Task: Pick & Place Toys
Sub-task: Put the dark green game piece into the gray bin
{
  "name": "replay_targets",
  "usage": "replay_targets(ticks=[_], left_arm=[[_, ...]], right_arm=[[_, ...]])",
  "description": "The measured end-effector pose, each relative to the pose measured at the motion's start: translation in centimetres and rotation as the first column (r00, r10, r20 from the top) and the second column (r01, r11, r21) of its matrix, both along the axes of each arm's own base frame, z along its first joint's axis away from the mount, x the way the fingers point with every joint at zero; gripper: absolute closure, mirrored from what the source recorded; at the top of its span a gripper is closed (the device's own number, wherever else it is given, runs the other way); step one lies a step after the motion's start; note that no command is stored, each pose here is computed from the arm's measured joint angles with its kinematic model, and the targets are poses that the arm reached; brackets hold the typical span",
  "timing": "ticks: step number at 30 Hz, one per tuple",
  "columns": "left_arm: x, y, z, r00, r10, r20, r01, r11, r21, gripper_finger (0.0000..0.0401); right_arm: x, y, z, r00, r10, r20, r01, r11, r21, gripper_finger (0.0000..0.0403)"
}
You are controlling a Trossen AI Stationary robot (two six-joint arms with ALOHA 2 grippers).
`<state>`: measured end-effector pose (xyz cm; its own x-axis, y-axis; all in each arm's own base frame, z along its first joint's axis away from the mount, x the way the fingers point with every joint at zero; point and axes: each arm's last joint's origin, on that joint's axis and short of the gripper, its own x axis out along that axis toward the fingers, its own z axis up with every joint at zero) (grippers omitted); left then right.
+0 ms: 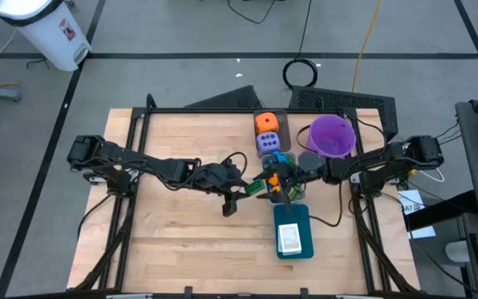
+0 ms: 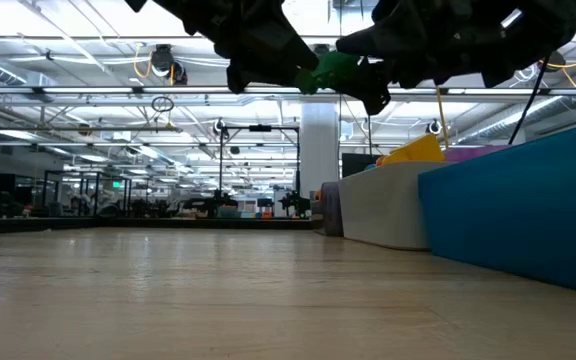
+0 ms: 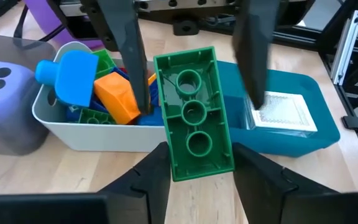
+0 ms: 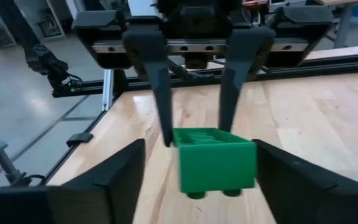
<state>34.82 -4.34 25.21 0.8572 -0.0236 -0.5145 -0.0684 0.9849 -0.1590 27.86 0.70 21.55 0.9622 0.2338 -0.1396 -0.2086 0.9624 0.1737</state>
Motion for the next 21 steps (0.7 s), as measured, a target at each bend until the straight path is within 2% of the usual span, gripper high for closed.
replay_targets(ticks=[13, 18, 21], left_arm=[[0.06, -0.06, 0.11, 1.0, -0.004, 0.013, 0.004, 1.0, -0.003, 0.0235], [0.2, -0.02, 0.37, 0.999, 0.004, 0.042, -0.003, 1.0, -0.01, 0.0199], [0.21, -0.03, 0.37, 0.999, 0.016, 0.04, -0.014, 0.999, -0.047, 0.0176]], right_arm=[[-0.02, -0.05, 0.08, 1.0, 0.007, 0.012, -0.007, 1.0, -0.027, 0.0294], [-0.32, -0.06, 0.45, 1.0, 0.007, 0.016, -0.006, 0.999, -0.052, 0.0296], [-0.65, -0.05, 0.81, 1.0, 0.008, 0.013, -0.007, 0.999, -0.052, 0.0296]])
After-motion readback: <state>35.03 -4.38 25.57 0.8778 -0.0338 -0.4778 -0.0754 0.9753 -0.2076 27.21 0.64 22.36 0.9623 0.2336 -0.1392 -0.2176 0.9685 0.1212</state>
